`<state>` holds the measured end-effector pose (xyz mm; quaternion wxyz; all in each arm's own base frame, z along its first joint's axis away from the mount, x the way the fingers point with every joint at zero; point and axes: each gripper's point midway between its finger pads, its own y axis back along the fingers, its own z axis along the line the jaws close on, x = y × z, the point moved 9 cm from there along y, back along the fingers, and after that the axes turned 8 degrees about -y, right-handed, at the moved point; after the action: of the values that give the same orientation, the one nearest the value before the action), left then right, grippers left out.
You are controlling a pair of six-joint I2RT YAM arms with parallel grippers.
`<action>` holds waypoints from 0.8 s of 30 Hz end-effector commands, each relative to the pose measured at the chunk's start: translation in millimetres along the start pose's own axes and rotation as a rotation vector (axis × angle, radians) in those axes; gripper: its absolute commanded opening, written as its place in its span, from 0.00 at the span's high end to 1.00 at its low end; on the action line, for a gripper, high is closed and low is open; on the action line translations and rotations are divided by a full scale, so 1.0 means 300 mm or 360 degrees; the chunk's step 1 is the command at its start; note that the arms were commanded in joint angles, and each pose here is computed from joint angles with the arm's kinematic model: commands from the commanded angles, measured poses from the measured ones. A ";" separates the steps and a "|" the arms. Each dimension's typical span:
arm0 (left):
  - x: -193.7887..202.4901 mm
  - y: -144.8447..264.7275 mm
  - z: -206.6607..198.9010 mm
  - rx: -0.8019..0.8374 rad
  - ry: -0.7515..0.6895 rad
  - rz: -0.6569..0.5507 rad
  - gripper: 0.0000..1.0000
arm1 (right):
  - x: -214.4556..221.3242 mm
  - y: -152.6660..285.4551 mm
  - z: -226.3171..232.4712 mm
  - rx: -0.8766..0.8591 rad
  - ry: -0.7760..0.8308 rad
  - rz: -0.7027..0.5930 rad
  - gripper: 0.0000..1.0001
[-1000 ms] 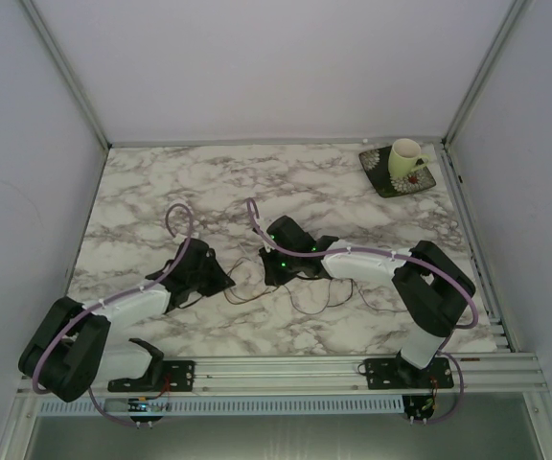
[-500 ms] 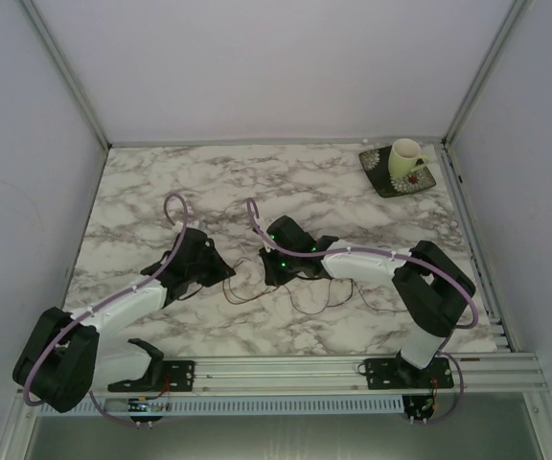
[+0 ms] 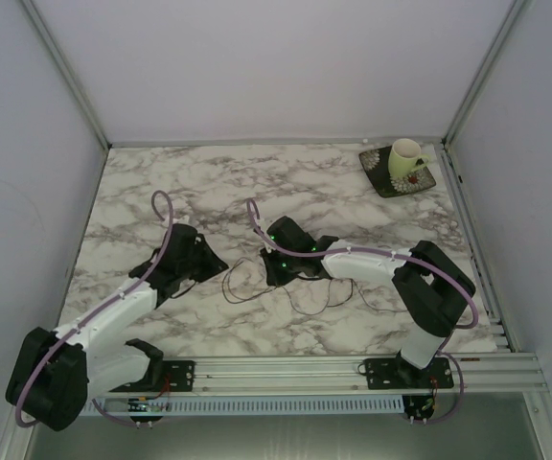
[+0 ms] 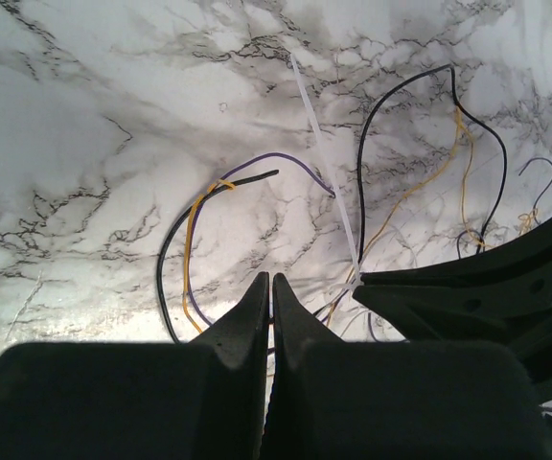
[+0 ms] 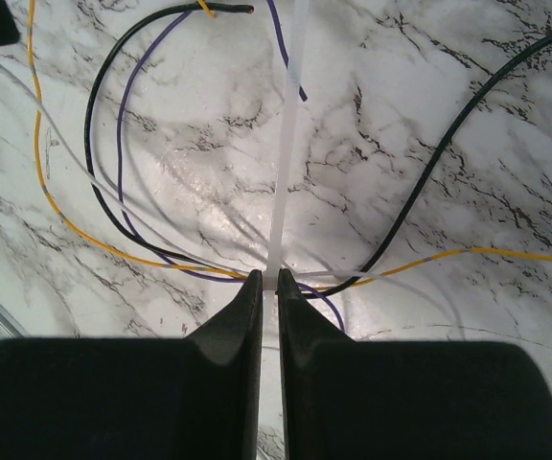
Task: Zip-tie the wires
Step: Adjust the cable.
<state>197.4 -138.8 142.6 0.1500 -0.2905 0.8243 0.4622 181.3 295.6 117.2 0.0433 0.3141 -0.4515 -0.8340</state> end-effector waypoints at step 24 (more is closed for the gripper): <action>0.006 0.057 0.107 -0.0121 0.0057 -0.0021 1.00 | -0.030 -0.003 0.006 0.0037 0.0013 -0.0015 1.00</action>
<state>190.5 -110.2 147.8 0.1369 -0.3152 0.8097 0.4758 181.2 294.4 114.5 0.0463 0.3095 -0.4606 -0.8306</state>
